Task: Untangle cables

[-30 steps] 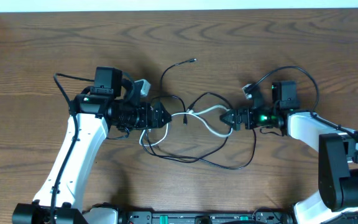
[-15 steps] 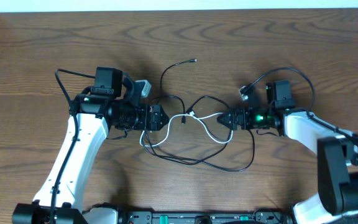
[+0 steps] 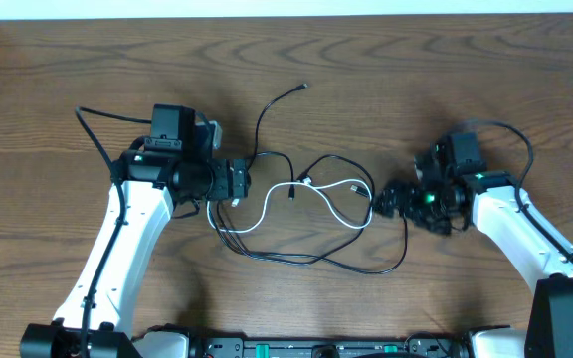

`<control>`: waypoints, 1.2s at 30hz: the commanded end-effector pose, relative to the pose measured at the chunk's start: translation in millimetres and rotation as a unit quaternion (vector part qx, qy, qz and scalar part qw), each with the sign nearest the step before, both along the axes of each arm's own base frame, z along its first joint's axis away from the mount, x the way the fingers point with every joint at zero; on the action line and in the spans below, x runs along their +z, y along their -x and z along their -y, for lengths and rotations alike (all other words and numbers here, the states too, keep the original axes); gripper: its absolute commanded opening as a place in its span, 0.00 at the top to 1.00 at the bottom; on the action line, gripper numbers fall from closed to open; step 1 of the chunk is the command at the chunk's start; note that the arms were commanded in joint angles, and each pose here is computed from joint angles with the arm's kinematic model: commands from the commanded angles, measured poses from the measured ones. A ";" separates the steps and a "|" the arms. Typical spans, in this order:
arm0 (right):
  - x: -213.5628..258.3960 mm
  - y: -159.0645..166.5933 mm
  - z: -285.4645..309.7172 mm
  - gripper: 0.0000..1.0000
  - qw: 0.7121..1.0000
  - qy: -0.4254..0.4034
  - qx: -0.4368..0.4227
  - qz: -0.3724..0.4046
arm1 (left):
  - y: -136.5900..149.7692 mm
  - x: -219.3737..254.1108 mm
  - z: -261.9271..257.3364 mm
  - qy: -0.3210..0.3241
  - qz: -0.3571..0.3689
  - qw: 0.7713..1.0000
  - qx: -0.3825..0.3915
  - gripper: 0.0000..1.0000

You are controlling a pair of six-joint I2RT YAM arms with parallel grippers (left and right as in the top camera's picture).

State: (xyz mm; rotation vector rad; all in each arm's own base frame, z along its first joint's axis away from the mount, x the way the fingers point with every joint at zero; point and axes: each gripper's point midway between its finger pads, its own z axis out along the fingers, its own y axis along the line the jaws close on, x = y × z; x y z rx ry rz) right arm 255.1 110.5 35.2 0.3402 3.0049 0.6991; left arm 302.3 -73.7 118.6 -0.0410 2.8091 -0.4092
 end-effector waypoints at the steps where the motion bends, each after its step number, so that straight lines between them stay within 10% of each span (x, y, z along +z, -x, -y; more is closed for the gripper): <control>1: -5.1 15.8 3.3 0.01 0.999 0.024 -0.007 -0.036 | -6.2 -4.4 -6.1 -0.008 0.000 1.000 0.028 0.01; 10: -12.7 26.4 -26.4 0.10 0.999 0.015 -0.016 -0.047 | -17.6 -1.6 -28.7 0.015 0.001 0.993 0.113 0.02; 26: -4.5 -72.2 -52.6 0.35 0.967 0.104 -0.076 0.220 | -15.2 -4.2 -71.0 0.014 -0.011 0.984 0.180 0.02; 36: 21.2 -105.2 -78.6 0.45 0.957 0.112 0.038 0.264 | -15.2 -4.2 -71.0 0.014 -0.011 0.984 0.180 0.02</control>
